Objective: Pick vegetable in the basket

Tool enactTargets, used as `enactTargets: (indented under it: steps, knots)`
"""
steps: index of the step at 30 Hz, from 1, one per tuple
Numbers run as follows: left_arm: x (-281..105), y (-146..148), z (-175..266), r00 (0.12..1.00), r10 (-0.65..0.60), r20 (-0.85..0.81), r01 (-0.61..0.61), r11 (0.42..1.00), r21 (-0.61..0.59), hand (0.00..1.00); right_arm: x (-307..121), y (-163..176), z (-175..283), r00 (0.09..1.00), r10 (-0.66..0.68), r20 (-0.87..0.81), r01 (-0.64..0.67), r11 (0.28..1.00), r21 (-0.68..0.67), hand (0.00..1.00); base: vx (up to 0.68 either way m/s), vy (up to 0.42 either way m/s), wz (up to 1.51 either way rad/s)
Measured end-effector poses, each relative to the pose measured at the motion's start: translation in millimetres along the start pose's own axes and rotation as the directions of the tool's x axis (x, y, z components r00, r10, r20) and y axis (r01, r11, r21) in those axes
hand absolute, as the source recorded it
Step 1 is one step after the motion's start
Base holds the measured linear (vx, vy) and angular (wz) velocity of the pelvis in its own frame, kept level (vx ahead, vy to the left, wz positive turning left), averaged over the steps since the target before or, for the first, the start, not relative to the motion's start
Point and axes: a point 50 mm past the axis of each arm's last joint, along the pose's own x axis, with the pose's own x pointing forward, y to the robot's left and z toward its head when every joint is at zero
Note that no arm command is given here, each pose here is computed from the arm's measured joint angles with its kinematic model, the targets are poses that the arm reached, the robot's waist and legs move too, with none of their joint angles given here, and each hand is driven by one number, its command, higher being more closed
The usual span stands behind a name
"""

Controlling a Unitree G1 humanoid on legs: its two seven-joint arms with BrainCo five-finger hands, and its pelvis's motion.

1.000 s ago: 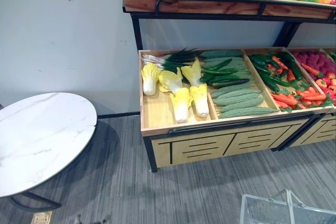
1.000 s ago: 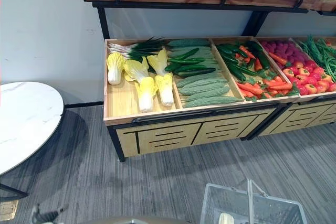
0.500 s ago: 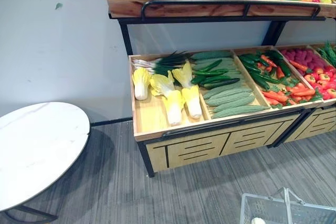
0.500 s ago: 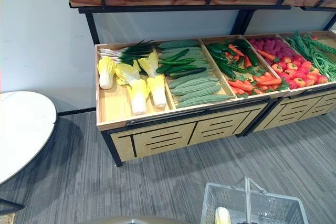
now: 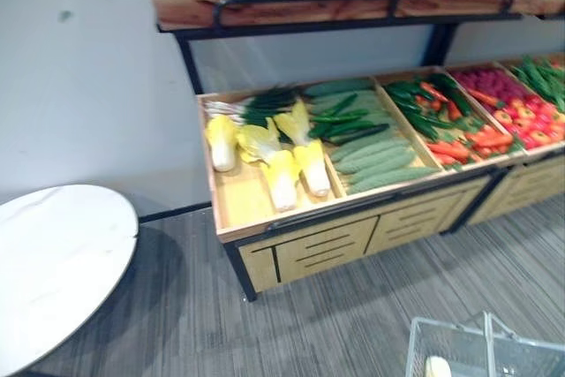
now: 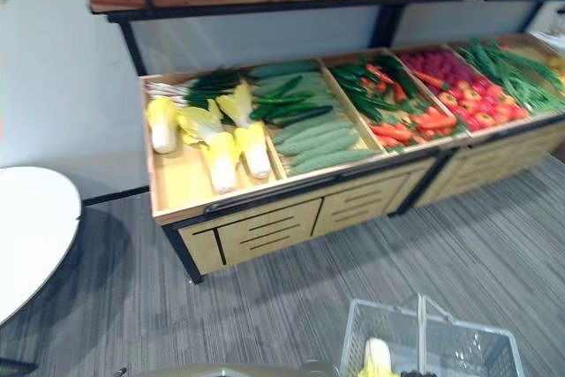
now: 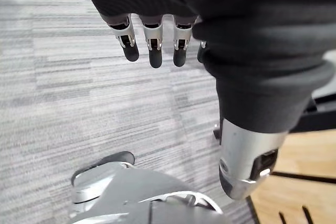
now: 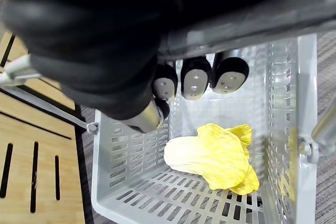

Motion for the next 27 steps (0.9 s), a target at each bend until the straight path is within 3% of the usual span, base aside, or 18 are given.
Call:
enactTargets:
  steps: [8, 14, 21, 27]
  knots:
    - [2.3, -4.7, 16.4, 0.998, -0.018, 0.059, 0.014, 0.997, 0.071, 0.00, 0.5, 9.0, 12.3, 0.999, 0.029, 0.044, -0.028, 0.999, -0.029, 1.00, -0.08, 0.138, -1.36]
    - [1.4, -15.8, 22.6, 0.997, -0.042, 0.072, 0.039, 0.998, 0.044, 0.00, 3.7, 15.9, 30.2, 0.996, 0.047, 0.081, -0.044, 0.998, -0.035, 1.00, -0.02, -0.168, -1.58]
    - [1.0, -28.1, 36.9, 0.991, -0.073, 0.109, 0.068, 0.997, 0.047, 0.00, -3.7, 11.5, -5.6, 0.999, 0.049, 0.000, -0.049, 0.996, -0.079, 1.00, -0.07, -0.146, -0.54]
    - [-2.3, -33.8, 36.0, 0.990, -0.074, 0.120, 0.071, 0.997, 0.026, 0.00, 1.5, 10.2, 14.9, 0.996, 0.064, 0.062, -0.055, 0.989, -0.139, 1.00, -0.02, -0.017, -1.25]
